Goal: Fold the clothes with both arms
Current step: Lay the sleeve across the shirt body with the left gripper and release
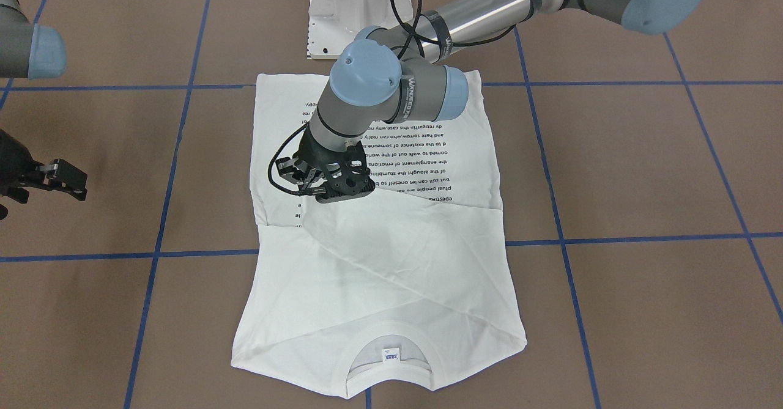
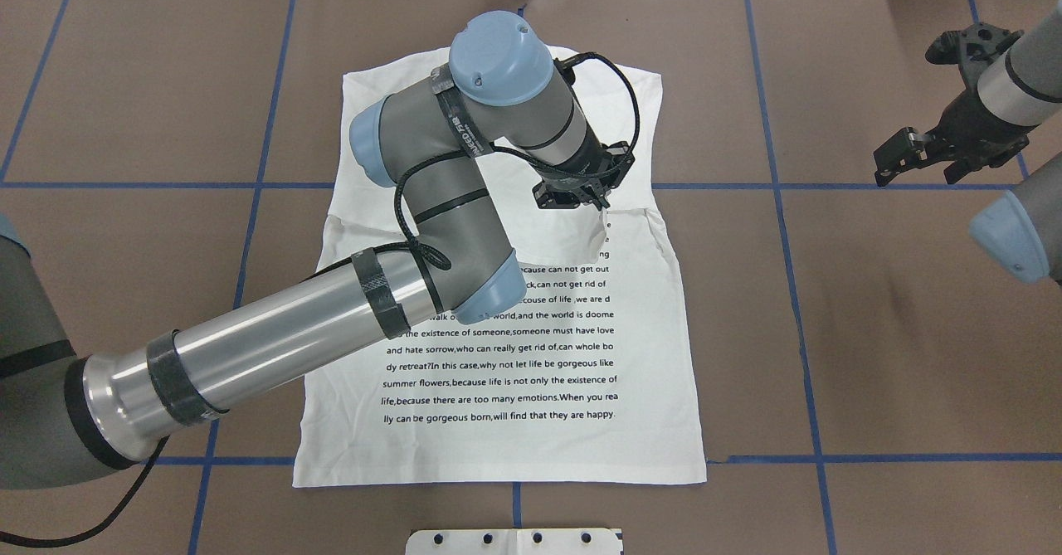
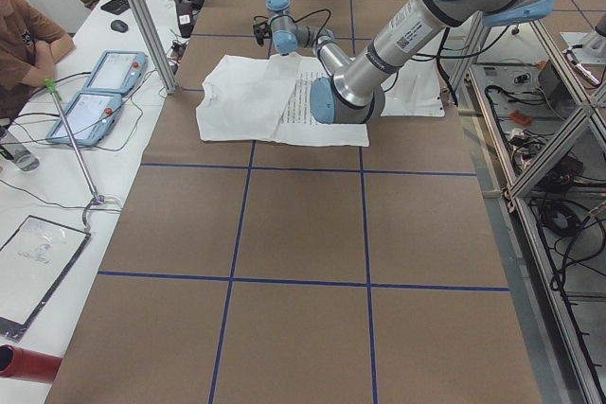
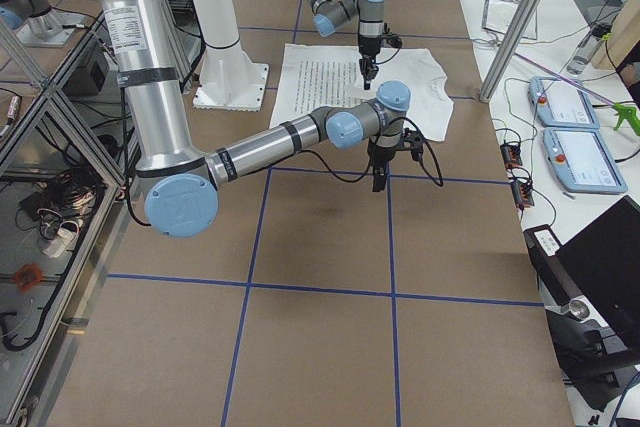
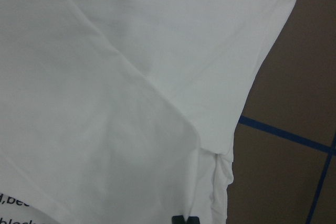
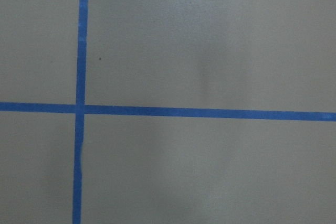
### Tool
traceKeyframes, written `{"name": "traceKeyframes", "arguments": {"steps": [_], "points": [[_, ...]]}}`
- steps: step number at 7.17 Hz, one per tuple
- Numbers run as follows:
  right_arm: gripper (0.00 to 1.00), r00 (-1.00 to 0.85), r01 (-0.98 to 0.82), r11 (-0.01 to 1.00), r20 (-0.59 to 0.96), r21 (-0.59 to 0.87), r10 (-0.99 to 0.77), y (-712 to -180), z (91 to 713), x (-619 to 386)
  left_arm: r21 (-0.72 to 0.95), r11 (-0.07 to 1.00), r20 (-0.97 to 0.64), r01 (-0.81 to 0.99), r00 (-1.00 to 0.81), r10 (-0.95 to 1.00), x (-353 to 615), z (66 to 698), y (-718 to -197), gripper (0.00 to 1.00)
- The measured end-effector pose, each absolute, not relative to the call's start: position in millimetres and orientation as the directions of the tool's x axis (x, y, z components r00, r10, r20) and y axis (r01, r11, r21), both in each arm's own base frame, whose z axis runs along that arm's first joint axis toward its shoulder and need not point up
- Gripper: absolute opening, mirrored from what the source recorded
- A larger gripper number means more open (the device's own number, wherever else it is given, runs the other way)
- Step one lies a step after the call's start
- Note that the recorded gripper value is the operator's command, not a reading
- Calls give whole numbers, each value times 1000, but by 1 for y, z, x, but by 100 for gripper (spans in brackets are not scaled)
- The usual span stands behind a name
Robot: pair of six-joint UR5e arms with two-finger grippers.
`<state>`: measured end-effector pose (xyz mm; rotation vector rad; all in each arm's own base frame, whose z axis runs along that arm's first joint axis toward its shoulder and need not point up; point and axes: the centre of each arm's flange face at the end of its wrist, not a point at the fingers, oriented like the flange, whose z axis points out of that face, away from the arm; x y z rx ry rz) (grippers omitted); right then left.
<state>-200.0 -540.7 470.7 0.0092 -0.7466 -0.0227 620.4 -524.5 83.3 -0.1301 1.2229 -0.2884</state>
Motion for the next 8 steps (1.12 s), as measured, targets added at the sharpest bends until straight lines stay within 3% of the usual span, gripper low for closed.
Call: {"name": "traceKeyframes", "arguments": {"steps": [5, 8], "points": [[100, 710, 24, 999, 703, 32, -39, -542, 459, -203, -196, 965, -936, 175, 261, -237, 621, 101, -516, 99], [100, 649, -28, 998, 761, 60, -28, -521, 437, -222, -145, 976, -923, 164, 332, -193, 565, 141, -485, 99]]}}
